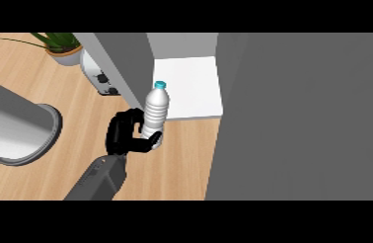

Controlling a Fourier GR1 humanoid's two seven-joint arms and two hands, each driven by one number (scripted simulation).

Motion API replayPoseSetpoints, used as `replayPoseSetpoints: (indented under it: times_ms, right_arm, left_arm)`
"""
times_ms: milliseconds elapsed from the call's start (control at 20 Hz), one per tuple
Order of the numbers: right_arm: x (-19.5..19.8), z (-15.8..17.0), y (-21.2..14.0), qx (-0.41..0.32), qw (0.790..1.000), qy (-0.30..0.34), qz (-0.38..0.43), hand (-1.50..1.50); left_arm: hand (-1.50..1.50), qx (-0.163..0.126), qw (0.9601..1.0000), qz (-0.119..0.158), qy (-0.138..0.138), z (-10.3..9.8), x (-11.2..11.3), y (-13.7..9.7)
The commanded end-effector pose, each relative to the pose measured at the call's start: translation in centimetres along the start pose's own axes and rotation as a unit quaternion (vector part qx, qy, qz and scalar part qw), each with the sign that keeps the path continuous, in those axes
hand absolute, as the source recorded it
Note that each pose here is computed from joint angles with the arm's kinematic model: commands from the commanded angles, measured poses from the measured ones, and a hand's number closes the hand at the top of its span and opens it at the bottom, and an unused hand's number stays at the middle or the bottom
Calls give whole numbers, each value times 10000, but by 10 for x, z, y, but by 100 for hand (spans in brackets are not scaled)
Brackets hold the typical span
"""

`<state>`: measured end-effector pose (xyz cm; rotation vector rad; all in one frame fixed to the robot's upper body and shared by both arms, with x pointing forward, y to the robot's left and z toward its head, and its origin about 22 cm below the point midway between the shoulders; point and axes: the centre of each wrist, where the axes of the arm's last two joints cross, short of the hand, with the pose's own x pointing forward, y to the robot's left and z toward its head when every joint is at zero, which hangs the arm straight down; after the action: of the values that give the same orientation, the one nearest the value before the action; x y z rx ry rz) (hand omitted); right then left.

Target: Pick up the bottled water, place it into the cabinet and close the cabinet

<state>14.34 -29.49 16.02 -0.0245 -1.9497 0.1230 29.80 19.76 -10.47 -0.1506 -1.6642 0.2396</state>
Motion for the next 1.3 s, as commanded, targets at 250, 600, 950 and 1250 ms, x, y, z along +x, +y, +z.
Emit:
replayPoseSetpoints:
  times_ms: [250,600,950,1250]
  right_arm:
    - [-1,-4,-12,227,9988,-204,-385,-150]
    - [1,-8,-27,360,9988,-160,-306,-150]
    - [2,-9,-37,432,9978,-163,-481,-150]
    - [2,-10,-45,458,9972,-242,-548,-150]
  left_arm:
    - [150,-808,9953,-66,-531,-62,55,-113]
    - [150,-334,9963,-623,-496,-69,62,-117]
    - [150,104,9955,-918,-208,-67,56,-112]
    - [150,633,9892,-1296,-256,-69,55,-99]
